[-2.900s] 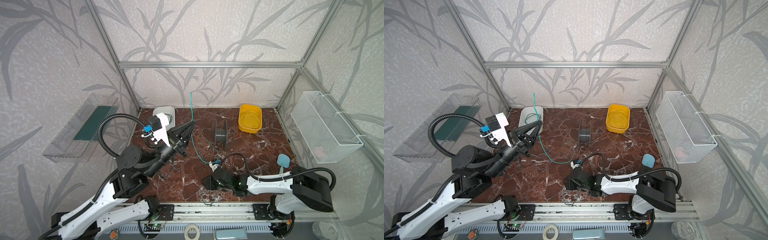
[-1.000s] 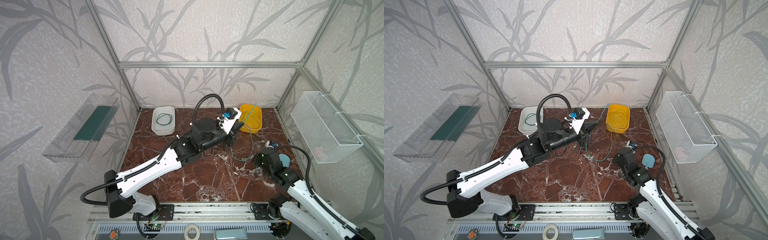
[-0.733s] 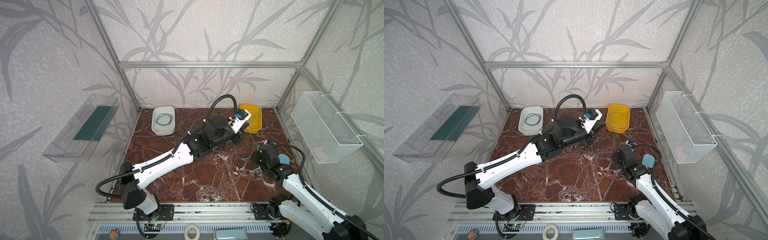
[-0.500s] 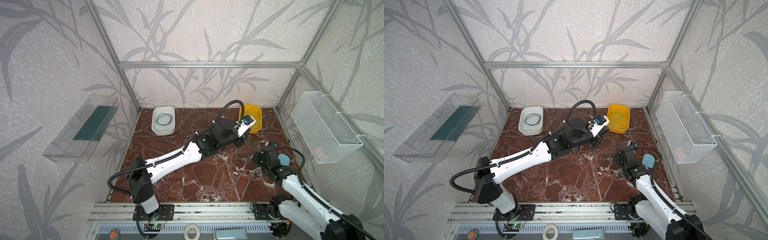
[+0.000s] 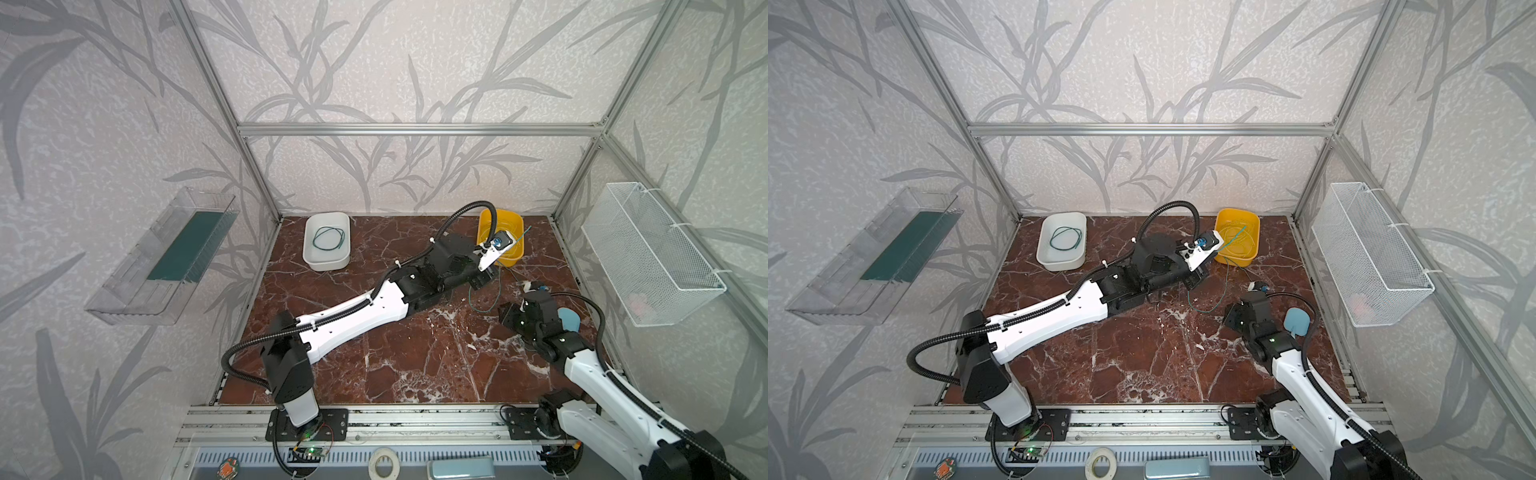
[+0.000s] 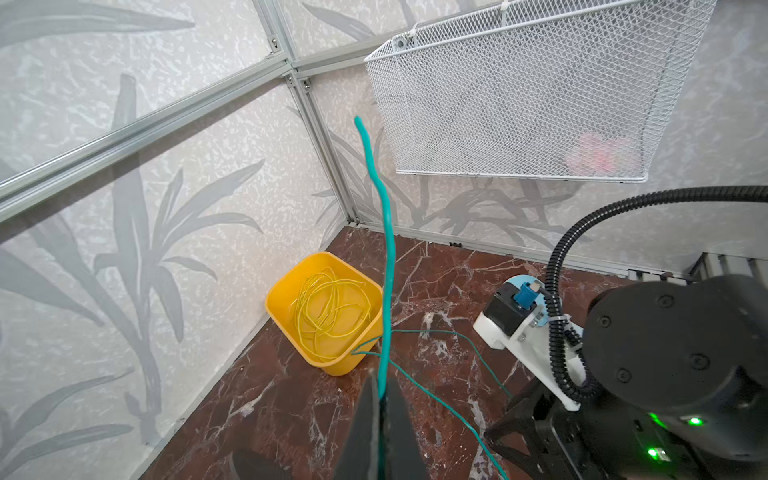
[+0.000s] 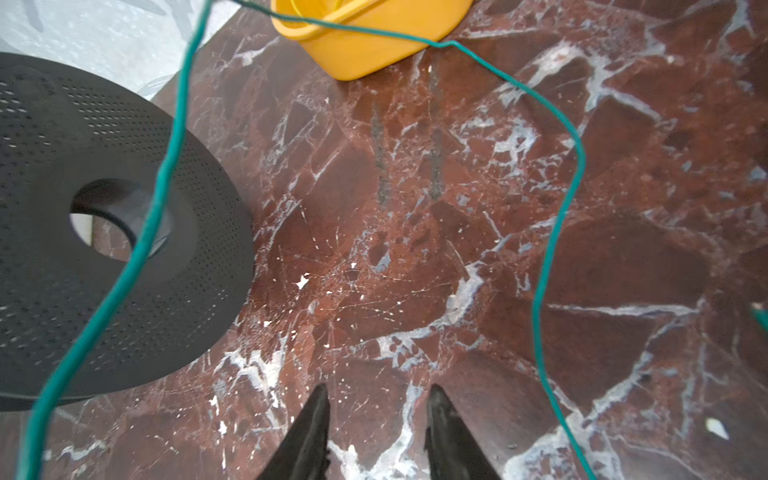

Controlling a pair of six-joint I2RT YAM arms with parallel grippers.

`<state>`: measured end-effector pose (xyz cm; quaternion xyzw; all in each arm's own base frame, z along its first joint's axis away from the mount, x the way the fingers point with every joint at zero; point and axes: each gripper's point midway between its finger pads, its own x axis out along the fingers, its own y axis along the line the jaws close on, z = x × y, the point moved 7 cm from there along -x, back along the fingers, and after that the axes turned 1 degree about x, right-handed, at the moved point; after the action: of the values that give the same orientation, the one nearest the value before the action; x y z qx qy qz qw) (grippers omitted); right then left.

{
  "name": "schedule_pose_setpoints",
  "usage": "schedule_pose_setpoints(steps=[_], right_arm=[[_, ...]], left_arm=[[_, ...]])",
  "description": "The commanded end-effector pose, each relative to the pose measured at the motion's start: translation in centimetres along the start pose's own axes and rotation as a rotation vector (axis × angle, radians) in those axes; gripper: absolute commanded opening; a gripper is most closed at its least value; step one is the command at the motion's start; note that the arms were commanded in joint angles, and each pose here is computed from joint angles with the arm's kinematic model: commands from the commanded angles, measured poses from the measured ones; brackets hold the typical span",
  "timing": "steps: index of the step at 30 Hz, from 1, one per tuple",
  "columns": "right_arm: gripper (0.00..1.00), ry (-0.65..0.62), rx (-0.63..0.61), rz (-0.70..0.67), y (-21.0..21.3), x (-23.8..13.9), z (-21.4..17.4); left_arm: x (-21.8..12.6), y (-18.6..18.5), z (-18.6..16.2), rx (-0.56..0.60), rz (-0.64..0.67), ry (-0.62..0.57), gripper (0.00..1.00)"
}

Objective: Wrap the cables

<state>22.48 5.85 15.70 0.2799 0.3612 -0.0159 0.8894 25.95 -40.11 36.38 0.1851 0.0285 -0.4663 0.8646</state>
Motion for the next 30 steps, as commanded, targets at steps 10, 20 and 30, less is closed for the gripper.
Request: schedule_pose_setpoints(steps=[10, 20, 30], right_arm=[[0.36, -0.027, 0.0, 0.282, 5.4, -6.2, 3.9], [0.56, 0.101, 0.216, 0.697, 9.8, -8.4, 4.3], [0.72, 0.136, 0.402, 0.745, 8.8, -9.7, 3.0]], left_arm=[[-2.7, 1.8, 1.6, 0.02, 0.14, -0.078, 0.0], [-4.4, 4.2, 2.8, -0.073, 0.361, -0.199, 0.0], [-5.0, 5.3, 3.1, -0.13, 0.487, -0.276, 0.0]])
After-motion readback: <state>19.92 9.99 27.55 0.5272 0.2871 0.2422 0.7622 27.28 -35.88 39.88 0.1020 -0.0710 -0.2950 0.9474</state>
